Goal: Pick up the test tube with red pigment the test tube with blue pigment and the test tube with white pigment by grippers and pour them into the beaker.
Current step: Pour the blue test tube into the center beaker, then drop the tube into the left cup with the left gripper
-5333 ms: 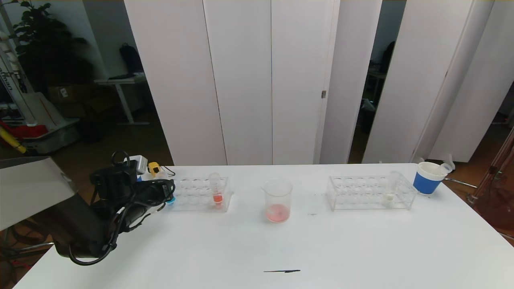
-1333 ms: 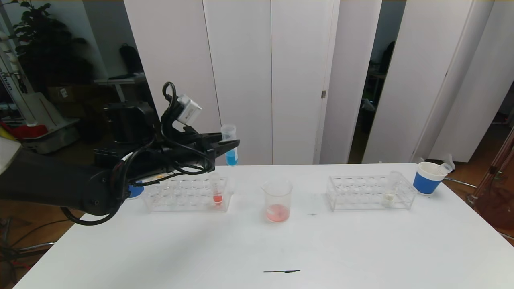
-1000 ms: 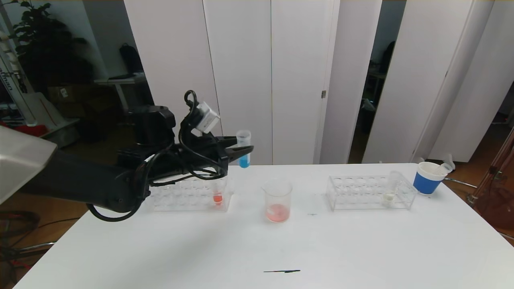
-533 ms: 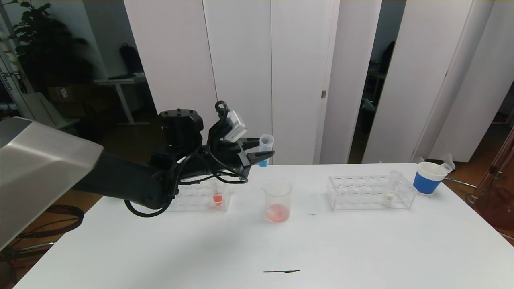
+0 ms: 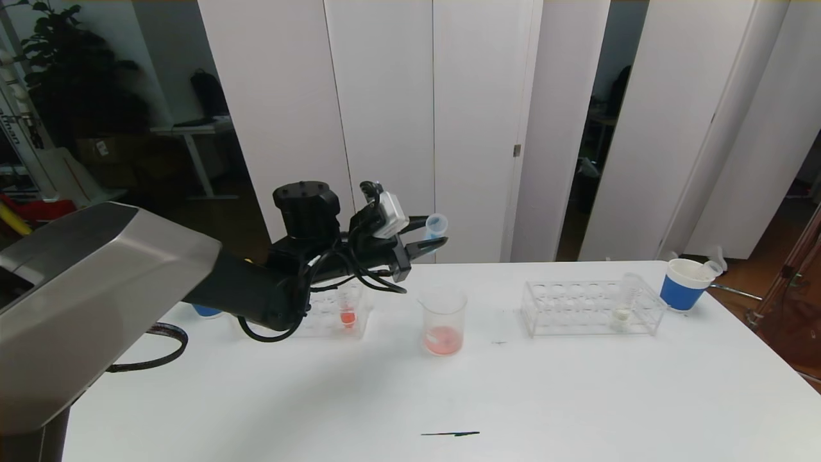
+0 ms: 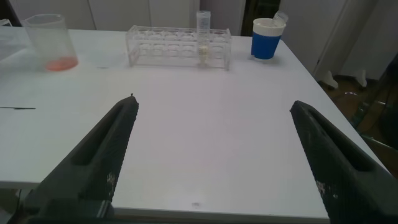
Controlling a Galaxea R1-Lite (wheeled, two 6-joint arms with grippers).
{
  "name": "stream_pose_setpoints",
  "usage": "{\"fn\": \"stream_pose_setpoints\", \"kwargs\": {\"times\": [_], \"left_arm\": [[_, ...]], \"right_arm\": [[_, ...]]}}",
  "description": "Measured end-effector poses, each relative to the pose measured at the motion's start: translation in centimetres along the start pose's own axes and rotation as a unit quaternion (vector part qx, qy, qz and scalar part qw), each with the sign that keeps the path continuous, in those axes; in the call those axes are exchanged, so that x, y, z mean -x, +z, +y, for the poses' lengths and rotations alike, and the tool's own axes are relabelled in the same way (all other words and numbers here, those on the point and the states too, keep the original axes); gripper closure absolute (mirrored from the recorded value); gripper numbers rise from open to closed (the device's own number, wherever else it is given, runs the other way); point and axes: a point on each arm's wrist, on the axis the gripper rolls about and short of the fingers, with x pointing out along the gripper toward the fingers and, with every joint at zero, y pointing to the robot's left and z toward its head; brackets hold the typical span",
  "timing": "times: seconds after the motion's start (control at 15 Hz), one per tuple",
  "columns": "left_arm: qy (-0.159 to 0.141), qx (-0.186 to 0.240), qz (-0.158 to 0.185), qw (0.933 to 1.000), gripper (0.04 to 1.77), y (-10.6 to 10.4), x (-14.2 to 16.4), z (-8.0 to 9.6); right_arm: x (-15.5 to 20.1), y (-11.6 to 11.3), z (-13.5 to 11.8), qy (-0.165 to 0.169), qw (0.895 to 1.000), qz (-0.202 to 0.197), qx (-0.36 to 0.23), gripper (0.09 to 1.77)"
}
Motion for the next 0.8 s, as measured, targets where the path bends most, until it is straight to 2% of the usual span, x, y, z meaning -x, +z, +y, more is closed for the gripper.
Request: {"fn": "stream_pose_setpoints", "kwargs": {"times": [0.27,0.47,0.67,0.8], "left_arm": [[0.017,-0.041,-0.005,0.999,1.24,-1.7,0.3,0.5],[0.012,-0.059,-0.019,0.998,1.24,-2.9,0.7,0.7],[0.016,-0.114,-0.014,0.9932,1.24,-4.3,0.8,0.5],[0.015,-0.129,-0.01,0.9915,1.24,-4.9,0.8,0.3]], "right_arm": [[0.0,0.0,0.0,0.0,1.0,0.0,0.0,0.11],[0.0,0.0,0.0,0.0,1.0,0.0,0.0,0.11],[0.0,0.0,0.0,0.0,1.0,0.0,0.0,0.11],[0.0,0.0,0.0,0.0,1.0,0.0,0.0,0.11]]}}
